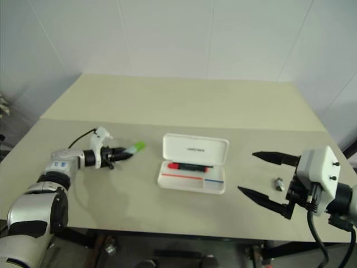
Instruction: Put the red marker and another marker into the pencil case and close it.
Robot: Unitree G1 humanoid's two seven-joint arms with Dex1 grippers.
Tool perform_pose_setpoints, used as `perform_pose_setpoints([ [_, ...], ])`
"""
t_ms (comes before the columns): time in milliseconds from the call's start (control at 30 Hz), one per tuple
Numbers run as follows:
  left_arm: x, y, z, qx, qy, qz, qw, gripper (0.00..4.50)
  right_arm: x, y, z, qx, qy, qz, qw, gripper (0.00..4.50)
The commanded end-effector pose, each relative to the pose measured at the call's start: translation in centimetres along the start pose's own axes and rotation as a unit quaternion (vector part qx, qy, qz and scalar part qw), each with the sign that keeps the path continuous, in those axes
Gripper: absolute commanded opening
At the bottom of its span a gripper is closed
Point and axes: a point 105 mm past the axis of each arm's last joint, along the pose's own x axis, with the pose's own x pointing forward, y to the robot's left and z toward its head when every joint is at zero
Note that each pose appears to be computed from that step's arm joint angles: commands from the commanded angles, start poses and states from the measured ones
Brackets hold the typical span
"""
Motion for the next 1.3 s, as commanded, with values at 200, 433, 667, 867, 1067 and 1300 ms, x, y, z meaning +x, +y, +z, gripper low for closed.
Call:
perform_pose_setpoints([
  [200,-1.7,-1.6,-0.9,0.027,-0.023,-0.081,0.996,1.12,1.1,-0.6,-0.4,-0.010,-0.038,0.020,0.999,4.50],
  [433,-3.8,-2.1,0.6,0.083,-0.055,-0.123,0.987,1.12,1.8,-1.0,-1.6,-0.003,-0.044,0.040,0.998,4.50],
  [667,-4.9,-4.1,2.2,0.139,-0.072,-0.176,0.972,1.12,2.6,-1.2,-2.6,0.003,-0.054,0.049,0.997,4.50],
  [867,-4.0,-7.6,3.3,0.158,-0.084,-0.233,0.956,1.12,2.9,-1.3,-3.4,0.005,-0.055,0.052,0.997,4.50],
  [1067,-1.8,-10.6,3.9,0.161,-0.086,-0.283,0.942,1.12,3.1,-1.0,-3.9,0.006,-0.055,0.051,0.997,4.50],
  [1300,1.7,-12.4,5.1,0.194,-0.066,-0.306,0.930,1.12,2.7,-0.5,-4.1,0.020,-0.055,0.033,0.998,4.50],
])
